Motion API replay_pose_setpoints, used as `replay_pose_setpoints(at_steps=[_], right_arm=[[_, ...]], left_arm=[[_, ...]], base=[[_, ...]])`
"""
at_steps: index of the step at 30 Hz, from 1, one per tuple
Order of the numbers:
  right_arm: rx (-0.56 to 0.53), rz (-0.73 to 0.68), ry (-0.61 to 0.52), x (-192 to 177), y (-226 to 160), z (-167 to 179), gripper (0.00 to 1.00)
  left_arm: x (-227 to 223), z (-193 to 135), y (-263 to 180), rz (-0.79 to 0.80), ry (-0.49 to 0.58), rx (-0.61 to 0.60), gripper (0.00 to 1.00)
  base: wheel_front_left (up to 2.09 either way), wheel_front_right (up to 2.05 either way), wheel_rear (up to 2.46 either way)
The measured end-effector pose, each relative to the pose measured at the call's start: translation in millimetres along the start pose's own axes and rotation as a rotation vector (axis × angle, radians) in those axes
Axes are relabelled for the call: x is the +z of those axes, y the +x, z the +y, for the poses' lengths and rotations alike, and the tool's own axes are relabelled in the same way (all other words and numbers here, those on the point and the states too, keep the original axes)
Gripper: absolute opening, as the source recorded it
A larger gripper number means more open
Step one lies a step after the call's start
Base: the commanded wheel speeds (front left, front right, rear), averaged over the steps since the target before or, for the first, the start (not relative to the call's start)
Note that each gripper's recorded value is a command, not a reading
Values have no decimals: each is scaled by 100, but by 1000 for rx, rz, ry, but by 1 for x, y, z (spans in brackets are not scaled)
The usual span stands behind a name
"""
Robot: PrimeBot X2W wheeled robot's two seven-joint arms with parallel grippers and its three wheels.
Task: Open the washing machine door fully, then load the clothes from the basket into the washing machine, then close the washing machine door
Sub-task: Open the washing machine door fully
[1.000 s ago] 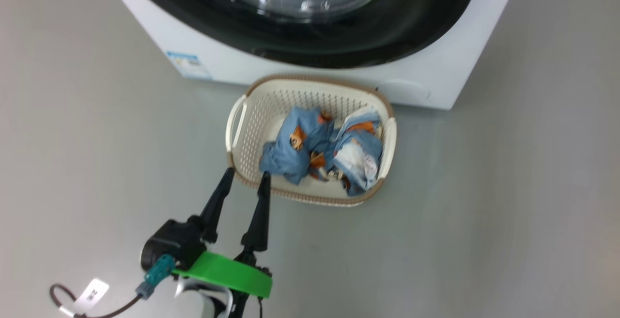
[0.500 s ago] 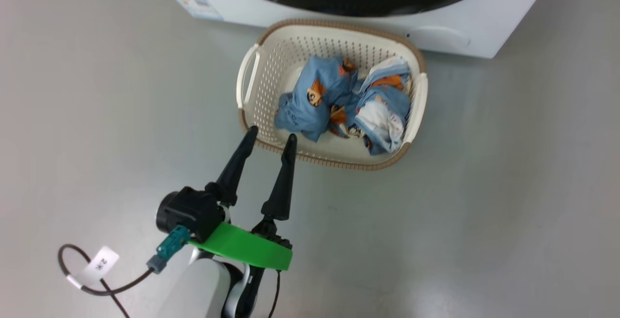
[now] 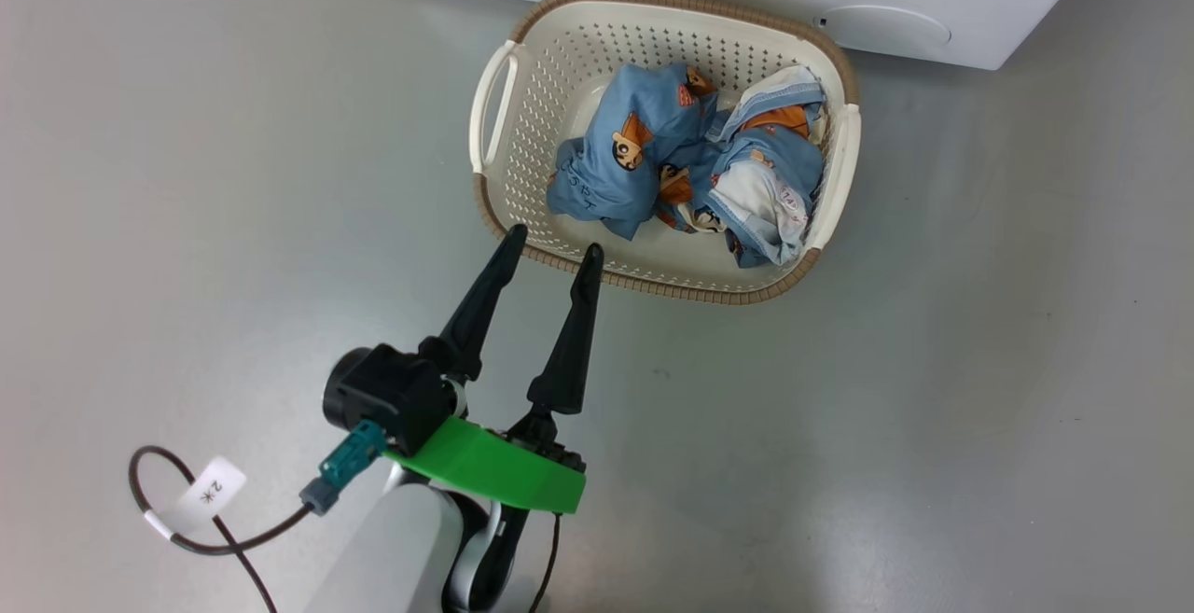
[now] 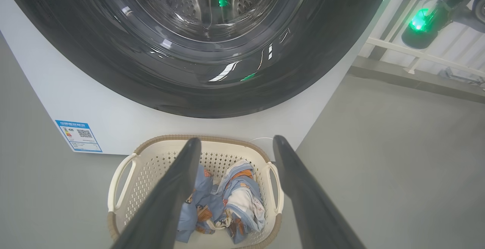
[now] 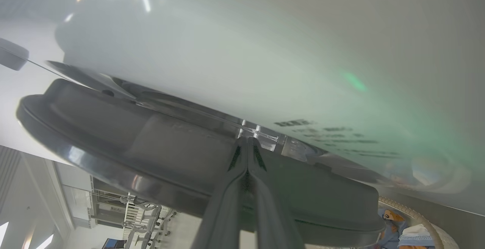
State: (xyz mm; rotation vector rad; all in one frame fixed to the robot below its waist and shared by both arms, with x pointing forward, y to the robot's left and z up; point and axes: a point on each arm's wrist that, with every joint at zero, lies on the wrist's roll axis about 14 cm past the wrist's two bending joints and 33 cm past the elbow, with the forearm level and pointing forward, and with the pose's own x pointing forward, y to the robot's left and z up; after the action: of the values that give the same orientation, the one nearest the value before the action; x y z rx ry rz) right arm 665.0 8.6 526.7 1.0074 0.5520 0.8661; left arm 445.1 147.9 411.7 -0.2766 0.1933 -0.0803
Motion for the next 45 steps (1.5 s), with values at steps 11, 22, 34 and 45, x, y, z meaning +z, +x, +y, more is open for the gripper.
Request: replay_pose_setpoints(at_steps=[11,22,34,45], right_arm=[[21,46,-22,-15,6,16,0],[28,146,-16,-63,-8,39,0],[68,263,-9,-123,-27,85,0],[100,323,-7,-159,-44,120,0]], left_arm=[[7,-4,-2,-19,-7,-4,100],[27,-1,-15,-71,-4,18,100],[31,6,-55,-88,14,56,100],[45,11,-82,-138,34,71,100]], base=[[0,0,0],[0,0,0],[0,0,0],[0,0,0]])
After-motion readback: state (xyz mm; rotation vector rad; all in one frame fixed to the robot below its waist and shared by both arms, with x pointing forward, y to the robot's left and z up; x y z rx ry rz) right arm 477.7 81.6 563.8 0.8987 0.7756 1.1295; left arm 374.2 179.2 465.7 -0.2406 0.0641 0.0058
